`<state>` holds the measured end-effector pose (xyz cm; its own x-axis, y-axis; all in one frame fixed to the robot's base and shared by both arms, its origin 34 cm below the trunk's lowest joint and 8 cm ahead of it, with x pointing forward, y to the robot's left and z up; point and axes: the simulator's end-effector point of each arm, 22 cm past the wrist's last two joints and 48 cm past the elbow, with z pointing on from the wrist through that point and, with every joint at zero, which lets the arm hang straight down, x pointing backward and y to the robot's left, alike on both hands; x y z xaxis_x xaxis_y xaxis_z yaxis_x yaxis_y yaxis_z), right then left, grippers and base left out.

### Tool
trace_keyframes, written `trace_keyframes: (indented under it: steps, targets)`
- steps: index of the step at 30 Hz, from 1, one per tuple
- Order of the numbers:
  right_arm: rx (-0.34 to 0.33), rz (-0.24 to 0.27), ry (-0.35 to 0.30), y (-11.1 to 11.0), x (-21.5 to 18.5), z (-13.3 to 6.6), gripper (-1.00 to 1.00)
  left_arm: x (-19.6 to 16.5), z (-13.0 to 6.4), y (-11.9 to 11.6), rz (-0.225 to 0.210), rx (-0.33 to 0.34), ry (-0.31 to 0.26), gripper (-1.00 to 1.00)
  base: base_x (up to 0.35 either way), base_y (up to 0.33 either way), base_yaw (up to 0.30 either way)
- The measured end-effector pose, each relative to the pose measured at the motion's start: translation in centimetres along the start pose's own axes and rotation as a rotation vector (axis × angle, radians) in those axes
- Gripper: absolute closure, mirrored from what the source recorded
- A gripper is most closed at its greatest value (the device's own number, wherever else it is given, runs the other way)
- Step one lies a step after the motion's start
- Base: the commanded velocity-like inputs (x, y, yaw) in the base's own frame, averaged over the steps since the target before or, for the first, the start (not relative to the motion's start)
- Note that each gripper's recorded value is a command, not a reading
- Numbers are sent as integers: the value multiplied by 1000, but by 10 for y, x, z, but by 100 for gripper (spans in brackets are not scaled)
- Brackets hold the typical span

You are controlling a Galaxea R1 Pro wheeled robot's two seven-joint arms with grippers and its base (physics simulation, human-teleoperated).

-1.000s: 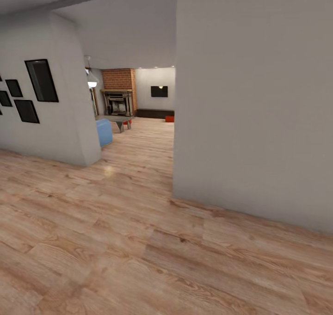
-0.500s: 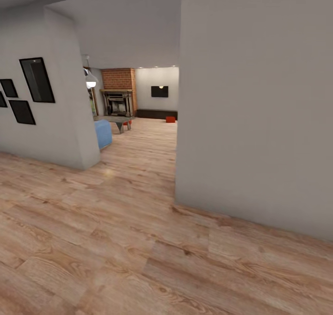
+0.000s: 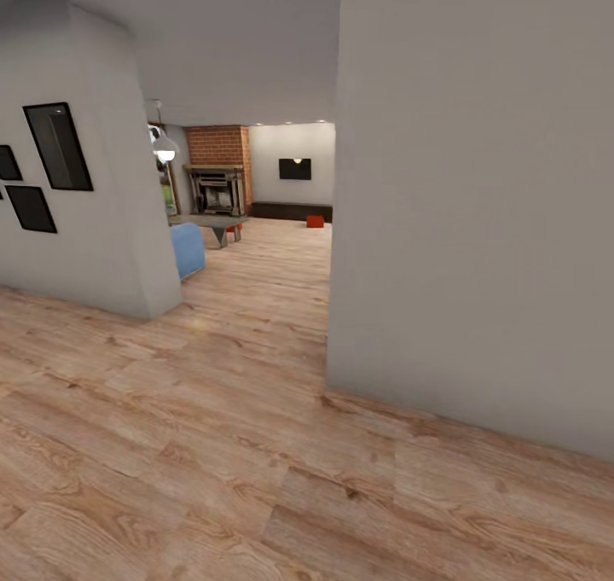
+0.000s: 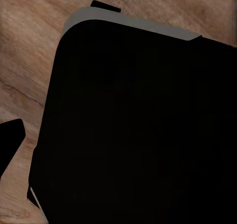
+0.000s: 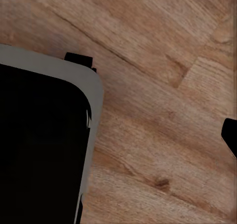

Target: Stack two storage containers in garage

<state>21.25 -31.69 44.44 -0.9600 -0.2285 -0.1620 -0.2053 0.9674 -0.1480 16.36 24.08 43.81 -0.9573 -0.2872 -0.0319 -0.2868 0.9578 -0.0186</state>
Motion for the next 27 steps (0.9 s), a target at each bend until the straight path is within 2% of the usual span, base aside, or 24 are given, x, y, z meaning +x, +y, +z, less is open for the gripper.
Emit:
trace_keyframes:
  steps: [8, 19, 27]
  targets:
    - [0, -1, 0, 0, 0, 0, -100, 0, 0, 2, -1, -3, 3, -100, 324, 1, 38]
    - [1, -5, 0, -1, 0, 0, -100, 0, 0, 3, -2, -3, 3, -100, 324, 0, 248]
    - [1, -5, 0, -1, 0, 0, -100, -2, 0, 2, -21, -2, -7, -100, 324, 0, 269]
